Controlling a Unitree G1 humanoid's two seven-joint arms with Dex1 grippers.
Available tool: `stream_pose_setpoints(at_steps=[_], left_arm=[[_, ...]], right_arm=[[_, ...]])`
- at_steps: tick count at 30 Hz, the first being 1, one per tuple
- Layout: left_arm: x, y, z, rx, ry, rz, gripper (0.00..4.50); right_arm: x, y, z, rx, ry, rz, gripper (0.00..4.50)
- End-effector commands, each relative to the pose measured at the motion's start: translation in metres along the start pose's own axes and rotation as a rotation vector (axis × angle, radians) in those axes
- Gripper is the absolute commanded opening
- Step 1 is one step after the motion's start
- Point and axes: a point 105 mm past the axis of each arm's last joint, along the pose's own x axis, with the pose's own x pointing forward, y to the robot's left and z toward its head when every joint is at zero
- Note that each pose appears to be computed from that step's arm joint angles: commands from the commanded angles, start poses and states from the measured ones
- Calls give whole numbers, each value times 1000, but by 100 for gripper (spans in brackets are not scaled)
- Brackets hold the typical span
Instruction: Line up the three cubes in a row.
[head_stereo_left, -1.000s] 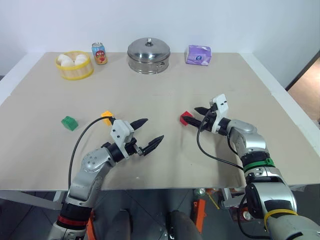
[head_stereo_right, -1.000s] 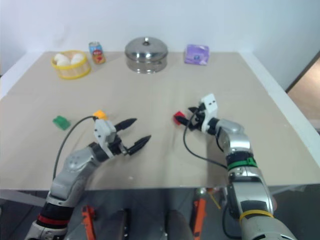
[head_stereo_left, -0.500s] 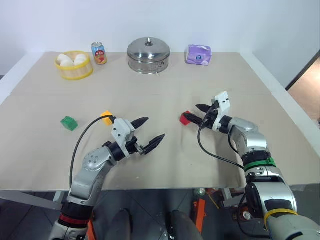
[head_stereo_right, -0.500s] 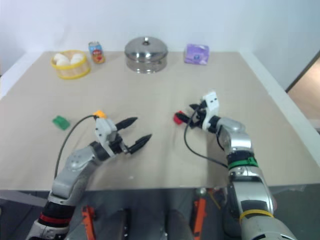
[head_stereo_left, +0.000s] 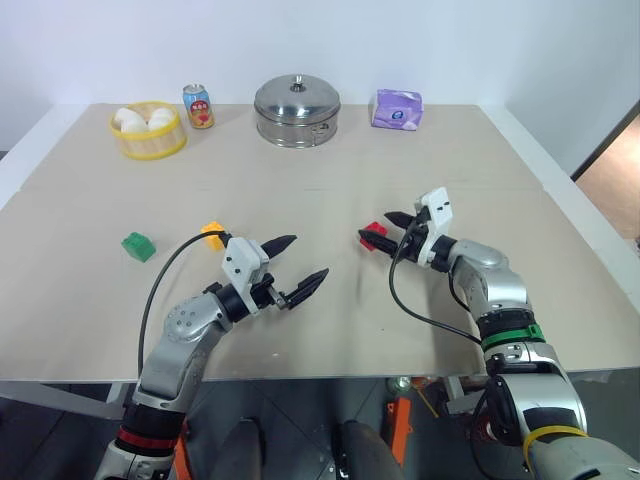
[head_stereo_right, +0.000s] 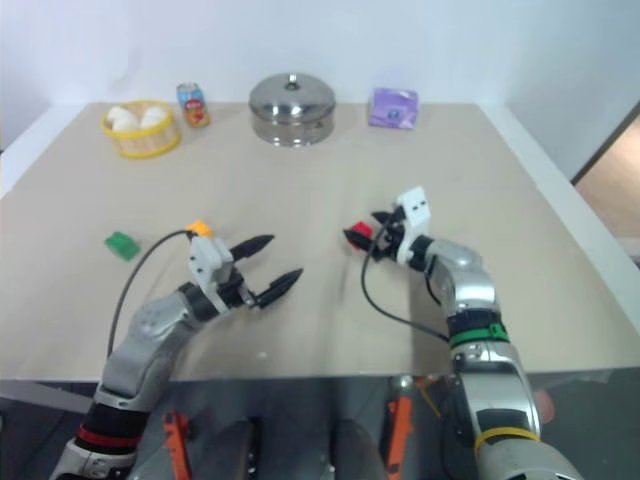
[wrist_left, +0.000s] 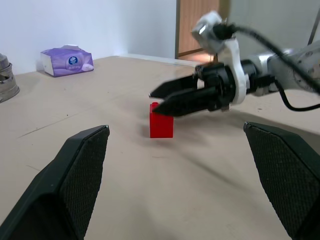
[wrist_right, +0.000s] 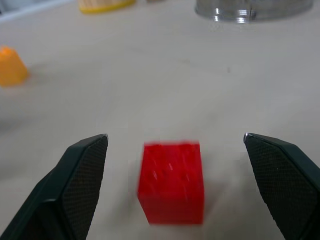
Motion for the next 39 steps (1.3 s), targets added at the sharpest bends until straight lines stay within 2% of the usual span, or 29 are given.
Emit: stream_pose_setpoints(at_steps=[1,6,10,15,16,18,22,24,28,32,39], left_arm=[[0,3,13,37,-42,5,445],[1,4,15,37,-48,13,445],[2,4,15,36,-51,16,450],[2,5,16,21,-55,20,450],[1,5,17,18,-54,13,450],[-5,2,17,30,-40,-21,450],[-31,-8,17,52,30,-147,450],[-47,-12,16,53,76,-226,450],[-72,-12,14,79,172,-330,450],[-80,-7,14,101,209,-359,450],[-77,-10,14,105,194,-349,450]], right_arm=[[3,-3,1,-43,-9,-25,450],[8,-1,-5,-31,2,-15,450],[10,-1,-6,-28,0,-16,338],[7,-4,0,-41,-16,-21,157],[5,-4,3,-60,-18,-13,134],[0,4,13,-103,-28,59,129],[-27,43,33,-244,-65,393,129],[-43,58,38,-243,-77,535,129],[-60,76,12,-311,80,747,129],[-62,86,-12,-375,164,831,129],[-53,88,-32,-404,180,835,129]])
